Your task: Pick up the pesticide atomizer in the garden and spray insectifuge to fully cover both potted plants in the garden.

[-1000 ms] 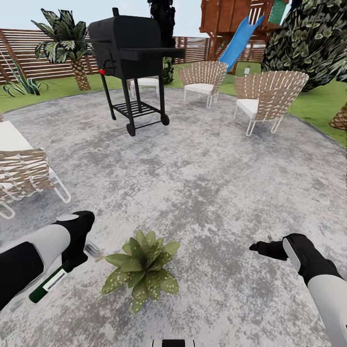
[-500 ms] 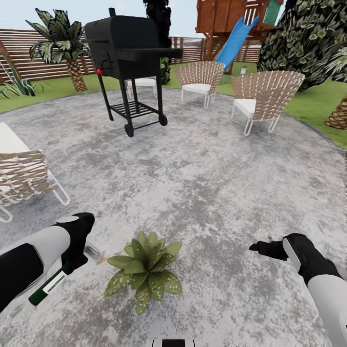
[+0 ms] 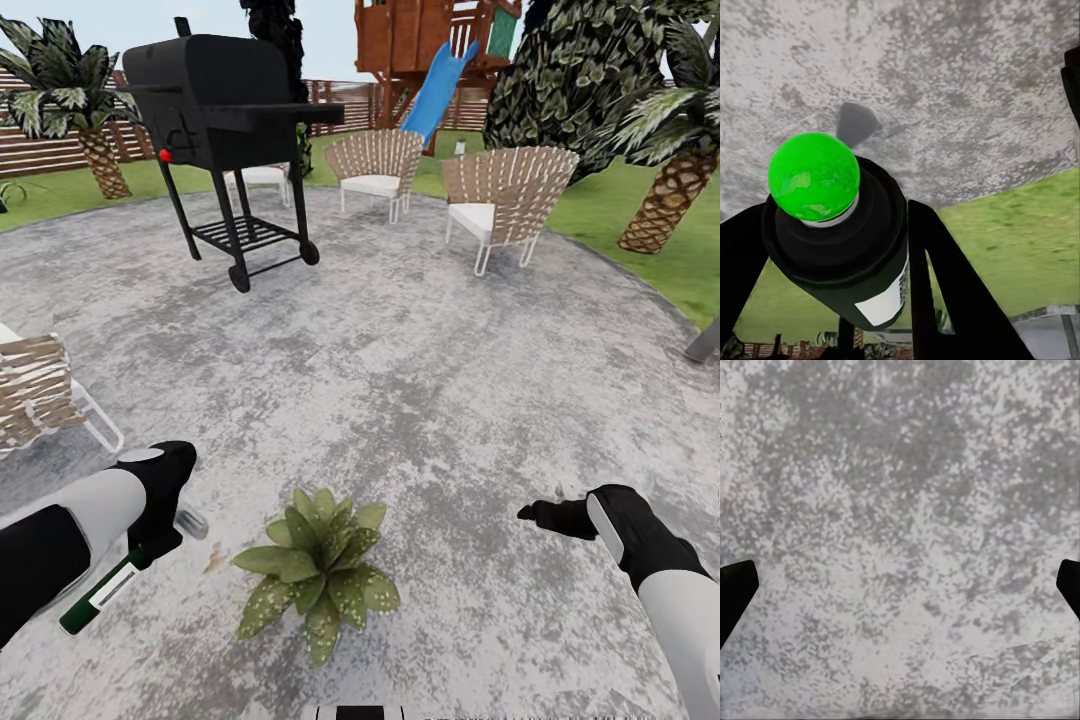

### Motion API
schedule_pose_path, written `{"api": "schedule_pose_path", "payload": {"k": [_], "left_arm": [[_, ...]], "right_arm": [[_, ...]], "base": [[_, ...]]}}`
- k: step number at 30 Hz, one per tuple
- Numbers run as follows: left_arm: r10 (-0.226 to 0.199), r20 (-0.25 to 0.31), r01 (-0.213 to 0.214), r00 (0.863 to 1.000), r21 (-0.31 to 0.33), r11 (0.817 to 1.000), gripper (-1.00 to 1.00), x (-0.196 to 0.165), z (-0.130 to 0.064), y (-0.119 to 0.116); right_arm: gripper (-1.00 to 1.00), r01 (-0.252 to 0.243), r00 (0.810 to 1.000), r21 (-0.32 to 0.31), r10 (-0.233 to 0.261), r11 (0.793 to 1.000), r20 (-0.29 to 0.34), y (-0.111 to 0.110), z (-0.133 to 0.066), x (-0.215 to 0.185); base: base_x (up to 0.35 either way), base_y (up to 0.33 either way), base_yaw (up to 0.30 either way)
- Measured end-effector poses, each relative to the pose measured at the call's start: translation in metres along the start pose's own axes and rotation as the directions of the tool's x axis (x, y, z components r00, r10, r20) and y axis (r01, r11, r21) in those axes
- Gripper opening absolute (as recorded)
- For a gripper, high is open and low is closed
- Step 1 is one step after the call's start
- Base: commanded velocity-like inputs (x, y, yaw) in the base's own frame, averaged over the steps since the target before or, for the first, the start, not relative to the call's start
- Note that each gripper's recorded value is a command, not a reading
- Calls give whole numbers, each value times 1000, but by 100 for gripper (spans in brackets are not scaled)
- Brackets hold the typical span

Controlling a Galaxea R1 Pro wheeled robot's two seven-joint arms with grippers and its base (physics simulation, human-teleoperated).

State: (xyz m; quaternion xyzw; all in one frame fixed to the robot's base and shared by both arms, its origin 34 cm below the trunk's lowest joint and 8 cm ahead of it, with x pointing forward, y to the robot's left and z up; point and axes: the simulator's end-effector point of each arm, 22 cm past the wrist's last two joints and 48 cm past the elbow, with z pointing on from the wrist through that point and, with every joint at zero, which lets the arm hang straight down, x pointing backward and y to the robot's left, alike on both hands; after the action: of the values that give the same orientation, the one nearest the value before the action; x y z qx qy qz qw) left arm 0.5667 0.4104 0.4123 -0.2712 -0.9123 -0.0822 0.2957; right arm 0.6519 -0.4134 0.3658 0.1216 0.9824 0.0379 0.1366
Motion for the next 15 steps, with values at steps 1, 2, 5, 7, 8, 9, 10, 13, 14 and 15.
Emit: {"api": "schedule_pose_path", "payload": {"k": [1,2,5,7,8,9,10,13,14,15], "left_arm": [[-1,1,1,1000,0,1000,-100,0,0,0],[-1,1,1,1000,0,1000,-100,0,0,0],[-1,2,1,1000,0,1000,-100,0,-1,0],[-1,2,1,1000,0,1000,-100,0,-1,0],[-1,2,1,1000,0,1000,-100,0,-1,0],[-1,2,1,1000,0,1000,-100,0,-1,0],[-1,2,1,1000,0,1000,-100,0,-1,0],[-1,2,1,1000,-1,1000,-100,0,-1,0],[-1,2,1,1000,-1,1000,-100,0,-1,0],[-1,2,1,1000,0,1000,-100,0,-1,0]], "right_arm": [[100,0,1000,0,0,1000,0,0,0,0],[100,0,1000,0,0,1000,1,0,0,0],[100,0,1000,0,0,1000,1,0,-1,-1],[100,0,1000,-1,0,1000,2,0,-1,-1],[100,-1,1000,-2,1,1000,2,0,-1,-1],[100,0,1000,-2,0,1000,2,1,-1,-1],[100,0,1000,-2,0,1000,2,1,-1,-1],[100,0,1000,-2,0,1000,2,1,-1,-1],[100,0,1000,-2,0,1000,2,0,-1,-1],[100,-1,1000,-1,1,1000,2,0,-1,-1]], "base": [[50,340,-247],[69,340,-204],[95,340,-74],[106,339,-21],[109,337,-9],[110,336,-6],[111,335,-3],[112,334,-1],[112,327,0],[112,323,0]]}}
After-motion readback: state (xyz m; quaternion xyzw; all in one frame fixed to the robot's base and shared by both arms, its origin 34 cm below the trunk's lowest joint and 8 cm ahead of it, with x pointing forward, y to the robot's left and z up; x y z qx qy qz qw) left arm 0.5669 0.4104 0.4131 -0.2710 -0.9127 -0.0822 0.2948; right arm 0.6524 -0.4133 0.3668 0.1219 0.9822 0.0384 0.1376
